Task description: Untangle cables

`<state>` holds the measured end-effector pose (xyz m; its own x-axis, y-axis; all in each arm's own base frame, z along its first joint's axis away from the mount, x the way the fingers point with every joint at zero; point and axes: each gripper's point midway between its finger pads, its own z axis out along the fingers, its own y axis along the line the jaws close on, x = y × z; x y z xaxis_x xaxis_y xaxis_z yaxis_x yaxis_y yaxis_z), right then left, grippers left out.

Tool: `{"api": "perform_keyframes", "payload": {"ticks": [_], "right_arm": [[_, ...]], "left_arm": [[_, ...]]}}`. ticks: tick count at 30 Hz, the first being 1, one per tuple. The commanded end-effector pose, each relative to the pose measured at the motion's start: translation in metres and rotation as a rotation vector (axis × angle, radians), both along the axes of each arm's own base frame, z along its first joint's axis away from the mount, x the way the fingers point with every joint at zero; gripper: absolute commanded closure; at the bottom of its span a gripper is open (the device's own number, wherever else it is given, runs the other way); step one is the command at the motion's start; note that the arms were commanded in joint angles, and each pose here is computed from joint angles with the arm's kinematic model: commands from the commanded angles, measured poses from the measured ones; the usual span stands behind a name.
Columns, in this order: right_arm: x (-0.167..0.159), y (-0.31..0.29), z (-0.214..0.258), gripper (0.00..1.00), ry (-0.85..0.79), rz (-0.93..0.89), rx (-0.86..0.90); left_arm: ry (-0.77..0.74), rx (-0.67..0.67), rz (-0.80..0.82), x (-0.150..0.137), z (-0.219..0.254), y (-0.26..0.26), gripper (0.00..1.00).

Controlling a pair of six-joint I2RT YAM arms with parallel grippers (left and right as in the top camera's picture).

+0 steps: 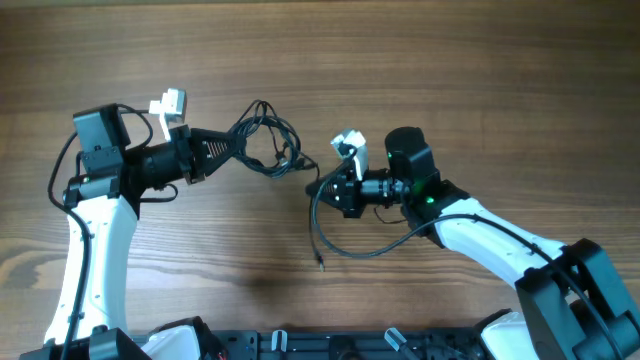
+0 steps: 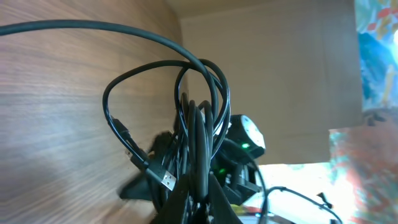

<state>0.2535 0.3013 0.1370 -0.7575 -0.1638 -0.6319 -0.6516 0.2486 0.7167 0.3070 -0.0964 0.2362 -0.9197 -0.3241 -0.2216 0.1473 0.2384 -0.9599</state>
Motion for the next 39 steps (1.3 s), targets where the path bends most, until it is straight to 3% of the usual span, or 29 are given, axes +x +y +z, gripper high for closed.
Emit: {"api": "perform_keyframes", "payload": {"ticks": [1,6,13,19,26,39], "right_arm": [[-0.045,-0.003,0.021,0.96,0.229,0.241,0.133],[-0.06,-0.007,0.055,0.95,0.288,0.376,0.22],[-0.044,-0.001,0.102,0.96,0.105,0.328,0.32],[-0.02,0.005,0.08,0.95,0.153,0.177,0.28],[0.029,0.002,0.045,0.95,0.128,-0.125,0.178],[0.057,-0.014,0.04,0.95,0.172,-0.272,0.171]], "left_arm": [[-0.054,0.091,0.043,0.01,-0.005,0.007,0.96],[-0.047,0.116,0.025,0.009,-0.01,-0.003,0.96],[-0.047,0.193,-0.084,-0.002,-0.022,-0.048,0.96],[-0.059,0.173,-0.142,-0.011,-0.019,-0.063,0.96],[-0.062,0.141,-0.166,-0.015,-0.014,-0.066,0.96],[-0.178,0.174,-0.295,-0.035,-0.017,-0.092,0.96]]}}
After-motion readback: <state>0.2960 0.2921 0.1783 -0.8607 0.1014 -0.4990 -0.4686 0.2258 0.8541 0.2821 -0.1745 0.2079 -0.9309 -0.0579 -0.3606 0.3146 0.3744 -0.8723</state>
